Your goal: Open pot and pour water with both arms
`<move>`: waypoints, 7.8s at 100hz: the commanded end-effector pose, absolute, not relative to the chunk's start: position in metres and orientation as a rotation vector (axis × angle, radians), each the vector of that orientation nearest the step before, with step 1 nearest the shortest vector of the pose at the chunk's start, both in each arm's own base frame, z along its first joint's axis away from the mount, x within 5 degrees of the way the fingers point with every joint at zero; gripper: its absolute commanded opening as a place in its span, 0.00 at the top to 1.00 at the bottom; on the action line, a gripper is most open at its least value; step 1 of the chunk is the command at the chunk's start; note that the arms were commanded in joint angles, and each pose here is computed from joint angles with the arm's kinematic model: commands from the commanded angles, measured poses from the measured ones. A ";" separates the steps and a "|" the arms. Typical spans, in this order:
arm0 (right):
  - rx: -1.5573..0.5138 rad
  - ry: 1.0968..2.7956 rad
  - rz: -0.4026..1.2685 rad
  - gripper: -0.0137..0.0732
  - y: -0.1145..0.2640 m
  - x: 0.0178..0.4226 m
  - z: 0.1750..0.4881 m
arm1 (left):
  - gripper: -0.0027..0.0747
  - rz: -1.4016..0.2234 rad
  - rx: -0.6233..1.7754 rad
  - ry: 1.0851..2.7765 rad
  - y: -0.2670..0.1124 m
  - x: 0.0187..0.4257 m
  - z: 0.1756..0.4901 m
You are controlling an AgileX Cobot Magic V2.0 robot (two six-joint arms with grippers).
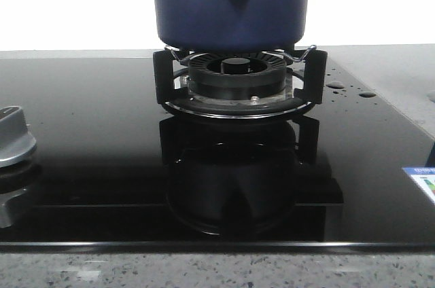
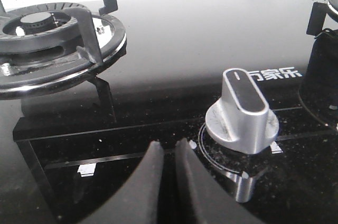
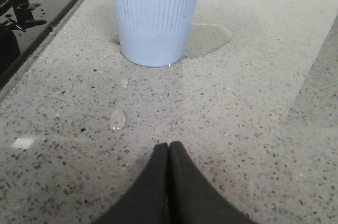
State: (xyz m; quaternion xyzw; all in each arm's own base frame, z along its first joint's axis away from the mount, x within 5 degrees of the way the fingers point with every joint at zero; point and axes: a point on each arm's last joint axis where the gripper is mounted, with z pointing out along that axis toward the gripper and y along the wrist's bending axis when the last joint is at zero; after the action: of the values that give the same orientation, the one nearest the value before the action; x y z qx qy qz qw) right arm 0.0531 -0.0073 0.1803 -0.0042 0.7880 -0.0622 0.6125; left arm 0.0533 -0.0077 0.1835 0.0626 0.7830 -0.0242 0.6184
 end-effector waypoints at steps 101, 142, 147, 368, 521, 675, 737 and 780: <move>-0.444 1.576 -0.643 0.92 -0.011 0.055 0.192 | 0.96 -0.071 0.117 1.770 -0.007 0.053 0.174; -0.195 1.317 -0.126 0.92 0.008 0.053 0.216 | 0.96 -0.380 -0.217 1.524 -0.006 0.055 0.197; -0.069 1.344 -0.010 0.92 0.005 0.054 0.215 | 0.96 -0.448 -0.311 1.465 -0.003 0.055 0.201; -0.365 1.626 0.483 0.19 0.046 0.077 0.401 | 0.35 -0.969 1.112 1.290 -0.156 0.295 0.399; -0.368 1.627 0.477 0.19 0.046 0.077 0.400 | 0.67 -1.075 1.011 1.321 -0.220 0.345 0.372; -0.128 1.652 -0.123 0.19 0.000 0.106 0.295 | 0.70 -1.021 1.000 1.073 -0.157 0.271 0.479; -0.006 1.658 -0.045 0.19 -0.007 0.144 0.288 | 0.70 -1.013 1.009 1.077 -0.157 0.271 0.479; 0.013 1.665 -0.036 0.19 -0.008 0.144 0.287 | 0.70 -1.010 1.012 1.079 -0.157 0.271 0.478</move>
State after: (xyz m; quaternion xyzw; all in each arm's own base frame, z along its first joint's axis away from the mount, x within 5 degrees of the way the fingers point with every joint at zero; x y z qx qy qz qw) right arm 0.1410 -0.0089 0.2728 0.0106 0.7680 -0.0246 0.6399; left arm 0.2893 -0.1624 0.4464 0.4618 0.5127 -0.4168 0.5917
